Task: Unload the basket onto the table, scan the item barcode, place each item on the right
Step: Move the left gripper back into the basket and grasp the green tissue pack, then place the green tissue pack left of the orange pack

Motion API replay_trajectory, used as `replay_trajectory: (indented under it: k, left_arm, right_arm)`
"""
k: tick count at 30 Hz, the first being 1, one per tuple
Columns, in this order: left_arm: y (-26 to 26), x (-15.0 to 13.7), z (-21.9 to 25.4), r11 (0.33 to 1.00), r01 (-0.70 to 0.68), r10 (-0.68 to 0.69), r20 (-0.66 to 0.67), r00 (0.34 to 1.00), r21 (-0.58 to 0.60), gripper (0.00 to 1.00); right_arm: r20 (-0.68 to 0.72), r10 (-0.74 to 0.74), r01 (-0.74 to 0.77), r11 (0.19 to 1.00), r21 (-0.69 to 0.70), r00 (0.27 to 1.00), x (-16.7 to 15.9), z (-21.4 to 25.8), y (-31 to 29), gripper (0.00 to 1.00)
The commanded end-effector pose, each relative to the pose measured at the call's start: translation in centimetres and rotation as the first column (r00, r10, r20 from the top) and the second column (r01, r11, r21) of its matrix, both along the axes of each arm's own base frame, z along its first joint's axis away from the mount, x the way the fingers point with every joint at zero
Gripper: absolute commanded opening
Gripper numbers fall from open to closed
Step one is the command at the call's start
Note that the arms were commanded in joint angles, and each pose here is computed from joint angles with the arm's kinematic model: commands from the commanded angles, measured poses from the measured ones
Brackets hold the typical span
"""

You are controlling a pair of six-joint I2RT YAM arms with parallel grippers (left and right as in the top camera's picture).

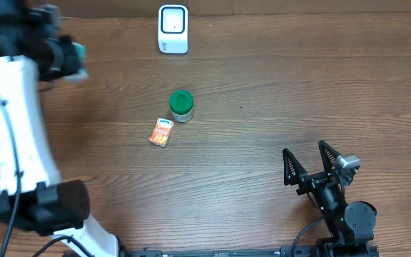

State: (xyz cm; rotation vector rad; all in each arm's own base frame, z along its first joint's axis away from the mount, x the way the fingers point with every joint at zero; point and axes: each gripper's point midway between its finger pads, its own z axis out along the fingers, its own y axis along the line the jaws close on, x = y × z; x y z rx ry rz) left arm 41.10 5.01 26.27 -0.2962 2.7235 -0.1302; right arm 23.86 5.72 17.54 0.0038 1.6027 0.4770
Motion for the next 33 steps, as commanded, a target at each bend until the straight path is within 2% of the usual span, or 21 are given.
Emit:
replay_trajectory:
  k: [1, 6, 12, 14, 18, 20, 25, 29, 33]
  left_arm:
    - [-1.3, -0.3, -7.1, 0.994, 0.049, -0.034, -0.158, 0.987, 0.095, 0.18]
    - [-4.3, -1.0, -14.8, 0.994, 0.074, -0.055, -0.224, 0.973, 0.076, 0.24]
    - [-6.9, -1.4, -21.1, 0.991, 0.118, -0.104, -0.199, 0.974, 0.064, 0.31]
    - [-7.4, -1.5, -22.2, 0.991, 0.117, -0.104, -0.182, 0.978, 0.062, 0.40]
    - [-8.6, -1.4, -23.0, 0.990, 0.139, -0.131, -0.161, 0.978, 0.038, 0.64]
    - [-8.8, -1.2, -22.8, 0.989, 0.142, -0.135, -0.155, 0.979, 0.036, 0.65]
    - [-9.1, -0.1, -19.1, 0.992, 0.126, -0.123, -0.096, 0.988, 0.018, 0.64]
    - [-8.5, 1.5, -11.3, 0.996, 0.089, -0.090, 0.043, 0.995, 0.018, 0.65]
    - [-6.0, 1.3, -2.1, 0.999, 0.025, -0.030, 0.211, 0.977, 0.022, 0.69]
  right_arm:
    - [0.007, -0.012, 0.012, 1.000, 0.000, 1.000, 0.1, -0.1, -0.3, 1.00]
    - [0.007, -0.012, 0.012, 1.000, 0.000, 1.000, 0.1, -0.1, -0.3, 1.00]
    - [0.007, -0.012, 0.012, 1.000, 0.000, 1.000, 0.1, -0.1, -0.3, 1.00]
    - [0.007, -0.012, 0.012, 1.000, 0.000, 1.000, 0.1, -0.1, -0.3, 1.00]
    - [0.007, -0.012, 0.012, 1.000, 0.000, 1.000, 0.1, -0.1, -0.3, 1.00]
    - [0.007, -0.012, 0.012, 1.000, 0.000, 1.000, 0.1, -0.1, -0.3, 1.00]
    - [0.007, -0.012, 0.012, 1.000, 0.000, 1.000, 0.1, -0.1, -0.3, 1.00]
    - [0.007, -0.012, 0.012, 1.000, 0.000, 1.000, 0.1, -0.1, -0.3, 1.00]
    - [0.007, -0.012, 0.012, 1.000, 0.000, 1.000, 0.1, -0.1, -0.3, 1.00]
